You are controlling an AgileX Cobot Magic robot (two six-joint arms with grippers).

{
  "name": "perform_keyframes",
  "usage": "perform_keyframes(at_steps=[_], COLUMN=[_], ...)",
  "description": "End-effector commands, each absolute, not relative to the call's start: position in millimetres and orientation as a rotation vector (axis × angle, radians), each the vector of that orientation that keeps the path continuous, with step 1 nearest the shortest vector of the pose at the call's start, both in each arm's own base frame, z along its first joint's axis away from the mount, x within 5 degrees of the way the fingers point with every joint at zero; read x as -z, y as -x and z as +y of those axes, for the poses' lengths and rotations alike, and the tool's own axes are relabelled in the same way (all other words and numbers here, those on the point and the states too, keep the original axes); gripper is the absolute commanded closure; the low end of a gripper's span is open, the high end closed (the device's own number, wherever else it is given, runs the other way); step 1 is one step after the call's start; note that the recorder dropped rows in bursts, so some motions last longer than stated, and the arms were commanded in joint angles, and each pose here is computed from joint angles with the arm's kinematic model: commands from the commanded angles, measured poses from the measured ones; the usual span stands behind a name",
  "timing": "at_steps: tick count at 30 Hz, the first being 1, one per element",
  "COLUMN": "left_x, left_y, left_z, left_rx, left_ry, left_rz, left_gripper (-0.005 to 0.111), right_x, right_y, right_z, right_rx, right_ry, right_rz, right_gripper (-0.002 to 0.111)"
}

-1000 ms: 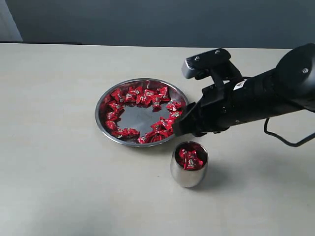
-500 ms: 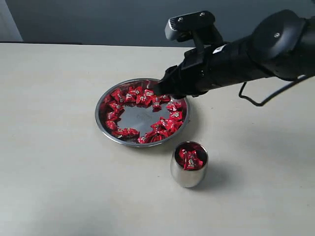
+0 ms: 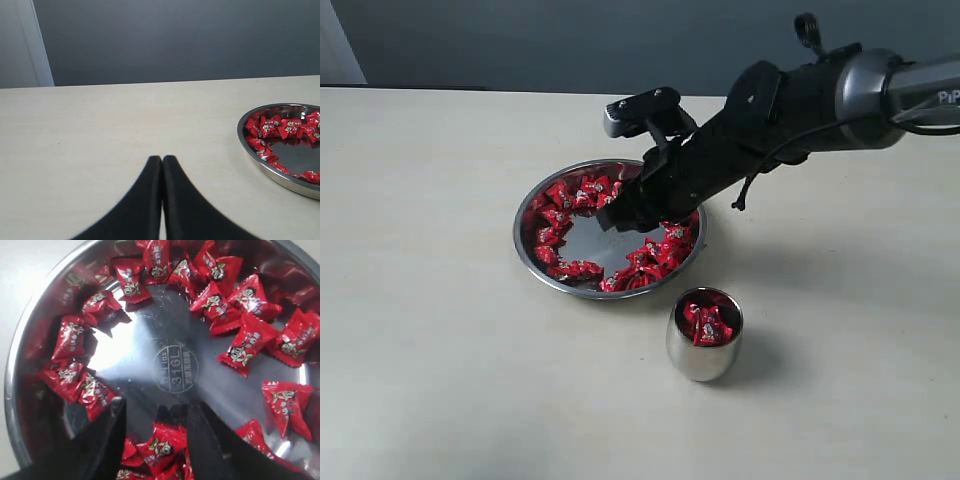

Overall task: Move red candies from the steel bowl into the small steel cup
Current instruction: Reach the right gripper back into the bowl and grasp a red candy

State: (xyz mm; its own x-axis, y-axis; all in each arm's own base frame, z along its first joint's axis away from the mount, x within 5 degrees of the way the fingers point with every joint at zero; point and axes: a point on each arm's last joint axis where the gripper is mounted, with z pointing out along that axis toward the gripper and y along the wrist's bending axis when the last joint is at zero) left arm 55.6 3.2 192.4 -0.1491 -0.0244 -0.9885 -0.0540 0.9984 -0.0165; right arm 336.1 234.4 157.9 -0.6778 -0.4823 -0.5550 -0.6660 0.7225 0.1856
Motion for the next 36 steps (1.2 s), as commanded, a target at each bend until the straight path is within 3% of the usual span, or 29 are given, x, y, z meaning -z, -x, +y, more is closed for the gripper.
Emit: perform_keyframes(at_steps=[1,23,36], left_x=[-192.2,-192.2,-192.2], left_y=[-55.4,-55.4,-55.4], left_z=[2.8,2.8,2.8], left_rx=[-0.018,-0.018,-0.018], left_ry=[0.056,0.056,0.056], left_rz=[1.715,1.715,1.715], left_gripper=[0.106,0.106,0.106], right_x=[-156.4,-160.3,-119.5], right_y=[-340.8,-355.6,-390.3], right_z=[235.2,233.7,250.1], right_rx=[-0.498,-0.367,-0.336], right_ry=[0.91,0.902,0.853], right_rz=[2.438,2.315,2.309], right_gripper=[0.069,0.069,0.069])
